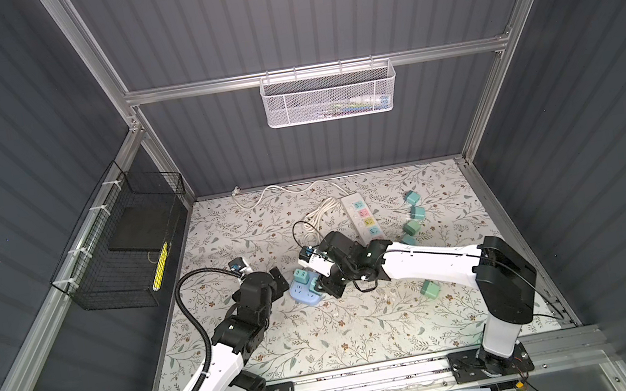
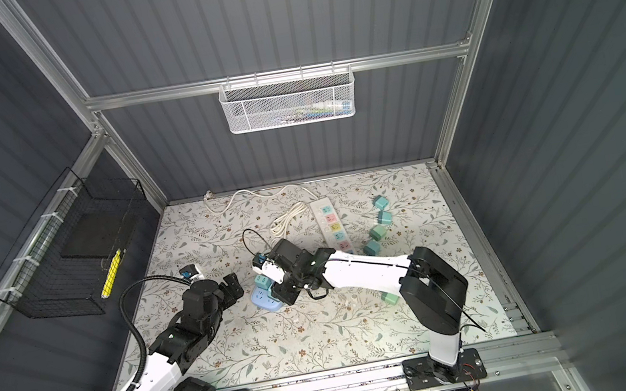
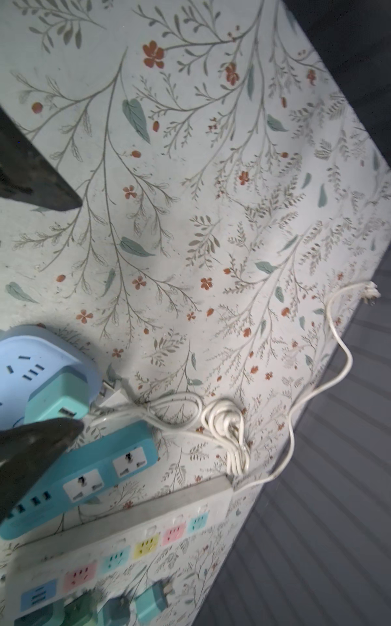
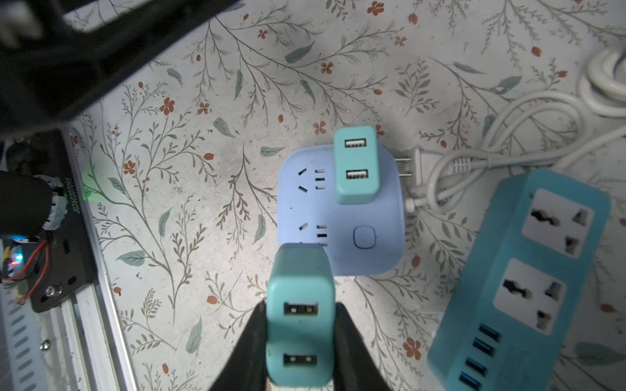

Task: Insert the plug
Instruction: 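Align the teal cube's prongs above the blue socket's free outlet with the right gripper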

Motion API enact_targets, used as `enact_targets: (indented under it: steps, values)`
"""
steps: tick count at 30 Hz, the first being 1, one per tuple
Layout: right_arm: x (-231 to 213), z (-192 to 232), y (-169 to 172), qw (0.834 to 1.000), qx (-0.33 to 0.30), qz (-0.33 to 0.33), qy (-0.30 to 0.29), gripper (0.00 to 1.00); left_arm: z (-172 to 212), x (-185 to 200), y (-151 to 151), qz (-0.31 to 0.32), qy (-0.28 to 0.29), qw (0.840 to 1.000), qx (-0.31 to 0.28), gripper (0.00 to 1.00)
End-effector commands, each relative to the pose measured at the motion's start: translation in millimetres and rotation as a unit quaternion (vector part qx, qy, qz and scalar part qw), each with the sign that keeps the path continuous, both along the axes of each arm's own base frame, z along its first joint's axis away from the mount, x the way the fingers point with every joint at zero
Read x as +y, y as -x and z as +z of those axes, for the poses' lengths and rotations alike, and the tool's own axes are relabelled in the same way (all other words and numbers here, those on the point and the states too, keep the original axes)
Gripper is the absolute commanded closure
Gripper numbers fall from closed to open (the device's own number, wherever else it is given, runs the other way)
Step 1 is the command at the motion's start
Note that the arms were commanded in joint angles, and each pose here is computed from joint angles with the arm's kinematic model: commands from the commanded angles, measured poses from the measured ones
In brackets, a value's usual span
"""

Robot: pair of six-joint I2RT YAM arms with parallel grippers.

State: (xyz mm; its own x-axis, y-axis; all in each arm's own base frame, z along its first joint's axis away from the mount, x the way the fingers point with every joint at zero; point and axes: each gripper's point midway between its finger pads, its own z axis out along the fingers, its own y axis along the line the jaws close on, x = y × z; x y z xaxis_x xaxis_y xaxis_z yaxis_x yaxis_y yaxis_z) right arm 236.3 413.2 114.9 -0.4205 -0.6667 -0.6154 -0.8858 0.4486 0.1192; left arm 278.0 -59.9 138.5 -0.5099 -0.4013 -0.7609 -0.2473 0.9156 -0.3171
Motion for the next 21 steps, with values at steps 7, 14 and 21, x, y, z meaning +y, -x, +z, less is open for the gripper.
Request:
enact_targets:
  steps: [7,14,21]
  values:
    - [8.7,-11.5,-8.6,0.999,-0.031,0.005,0.043,0.91,3.5,-7.8,-19.2,-0.006,0.132,0.990,0.041,0.04]
    - [12.7,-18.0,-17.0,0.997,-0.045,0.005,0.056,0.91,-4.5,-4.5,-21.9,-0.008,0.164,0.985,0.047,0.04]
    - [13.4,-23.2,-12.6,0.997,-0.033,0.014,0.069,0.91,-11.5,-4.9,-21.5,-0.013,0.163,0.985,0.054,0.04]
